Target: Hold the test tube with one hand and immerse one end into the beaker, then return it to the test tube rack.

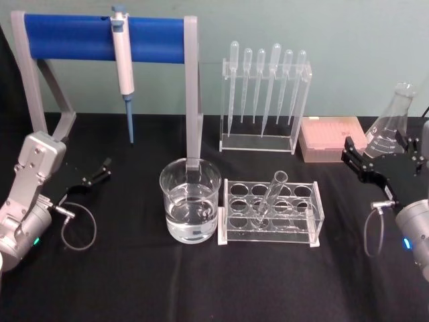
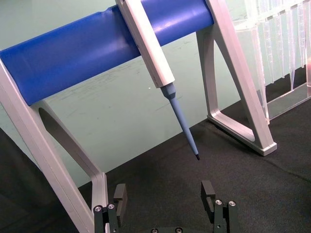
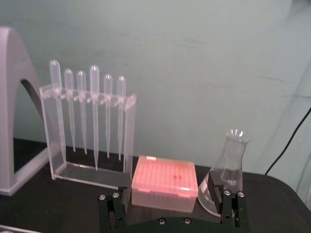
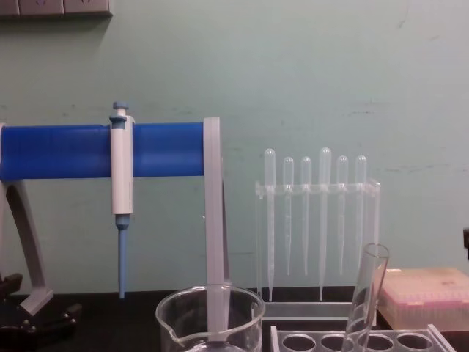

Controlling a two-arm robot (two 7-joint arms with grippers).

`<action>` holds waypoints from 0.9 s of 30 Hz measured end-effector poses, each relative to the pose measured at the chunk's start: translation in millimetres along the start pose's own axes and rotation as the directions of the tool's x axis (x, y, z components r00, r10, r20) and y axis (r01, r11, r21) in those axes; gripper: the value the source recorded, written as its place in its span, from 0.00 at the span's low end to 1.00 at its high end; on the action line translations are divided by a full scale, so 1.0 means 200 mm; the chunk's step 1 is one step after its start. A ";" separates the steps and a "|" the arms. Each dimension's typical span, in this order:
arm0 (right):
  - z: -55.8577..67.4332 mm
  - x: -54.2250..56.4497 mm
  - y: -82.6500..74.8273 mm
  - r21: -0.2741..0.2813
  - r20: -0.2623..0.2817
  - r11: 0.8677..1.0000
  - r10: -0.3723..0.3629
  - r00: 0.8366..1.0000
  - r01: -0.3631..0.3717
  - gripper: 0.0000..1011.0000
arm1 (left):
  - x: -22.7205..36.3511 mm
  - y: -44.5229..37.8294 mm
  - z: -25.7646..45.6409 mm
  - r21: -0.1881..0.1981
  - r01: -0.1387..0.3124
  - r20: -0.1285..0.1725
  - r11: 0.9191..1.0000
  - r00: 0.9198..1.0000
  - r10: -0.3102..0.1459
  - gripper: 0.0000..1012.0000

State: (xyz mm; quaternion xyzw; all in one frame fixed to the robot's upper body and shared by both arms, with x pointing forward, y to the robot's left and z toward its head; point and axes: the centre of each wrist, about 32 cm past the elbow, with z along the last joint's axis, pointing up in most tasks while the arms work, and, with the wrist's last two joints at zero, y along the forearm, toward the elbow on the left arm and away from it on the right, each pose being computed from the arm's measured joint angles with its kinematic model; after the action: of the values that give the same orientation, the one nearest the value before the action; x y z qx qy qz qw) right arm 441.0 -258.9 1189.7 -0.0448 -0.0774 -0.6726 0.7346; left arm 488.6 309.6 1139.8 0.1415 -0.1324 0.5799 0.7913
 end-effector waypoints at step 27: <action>-0.05 -0.01 0.01 -0.013 0.012 1.000 0.016 1.000 -0.016 0.99 | 0.000 0.000 0.000 0.000 0.000 0.000 1.000 1.000 0.000 0.99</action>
State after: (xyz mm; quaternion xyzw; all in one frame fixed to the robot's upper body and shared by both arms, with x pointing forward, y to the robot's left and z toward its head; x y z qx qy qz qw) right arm 443.2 -259.0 1180.7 -0.0541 -0.0770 -0.6668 0.7392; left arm 488.6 309.7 1139.8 0.1415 -0.1325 0.5799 0.7913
